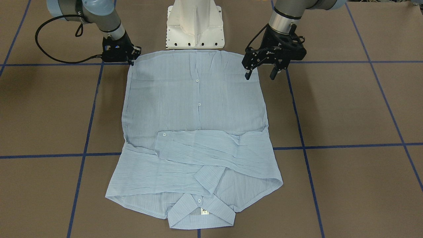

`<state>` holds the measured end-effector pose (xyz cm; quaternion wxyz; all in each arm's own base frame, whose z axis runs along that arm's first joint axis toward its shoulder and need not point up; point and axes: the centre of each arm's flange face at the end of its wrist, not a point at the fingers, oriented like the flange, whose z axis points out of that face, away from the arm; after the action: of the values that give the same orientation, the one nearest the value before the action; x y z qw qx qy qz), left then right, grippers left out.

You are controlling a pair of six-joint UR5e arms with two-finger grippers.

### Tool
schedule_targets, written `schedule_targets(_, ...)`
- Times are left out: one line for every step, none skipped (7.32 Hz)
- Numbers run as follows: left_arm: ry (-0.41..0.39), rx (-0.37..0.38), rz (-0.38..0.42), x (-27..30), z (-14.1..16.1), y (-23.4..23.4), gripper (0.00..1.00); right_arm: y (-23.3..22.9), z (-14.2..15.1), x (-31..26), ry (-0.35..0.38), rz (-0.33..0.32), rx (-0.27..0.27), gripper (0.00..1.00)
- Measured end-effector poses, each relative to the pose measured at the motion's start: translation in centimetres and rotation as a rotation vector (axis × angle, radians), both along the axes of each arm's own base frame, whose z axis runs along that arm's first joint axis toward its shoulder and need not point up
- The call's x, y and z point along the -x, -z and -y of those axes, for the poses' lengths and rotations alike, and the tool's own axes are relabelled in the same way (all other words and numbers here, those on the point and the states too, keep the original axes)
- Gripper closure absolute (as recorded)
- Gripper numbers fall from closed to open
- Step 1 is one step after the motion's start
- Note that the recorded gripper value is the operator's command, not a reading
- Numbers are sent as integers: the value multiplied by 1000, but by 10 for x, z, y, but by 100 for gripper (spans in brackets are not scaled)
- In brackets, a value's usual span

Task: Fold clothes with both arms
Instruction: 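Move the left gripper to its nearest hem corner while the right gripper holds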

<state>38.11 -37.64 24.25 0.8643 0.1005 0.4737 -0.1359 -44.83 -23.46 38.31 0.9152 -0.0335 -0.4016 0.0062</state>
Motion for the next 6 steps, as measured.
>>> schedule_targets(-2, 48, 4, -12, -16, -11, 1, 4, 0, -2, -7, 8, 5, 100)
schedule_targets(-10, 93, 22, -31, -41, -26, 1, 10, 1, -5, -12, 20, 4, 100)
schedule_targets(-20, 125, 42, -49, -67, -39, 1, 16, 1, -9, -16, 33, 1, 100)
schedule_targets(-40, 158, 62, -63, -91, -52, 1, 20, 2, -12, -19, 42, -1, 100)
schedule_targets(-64, 185, 81, -74, -113, -62, 4, 23, 2, -14, -21, 47, -3, 100)
schedule_targets(-90, 199, 94, -83, -131, -68, 11, 24, 2, -15, -22, 50, -3, 100)
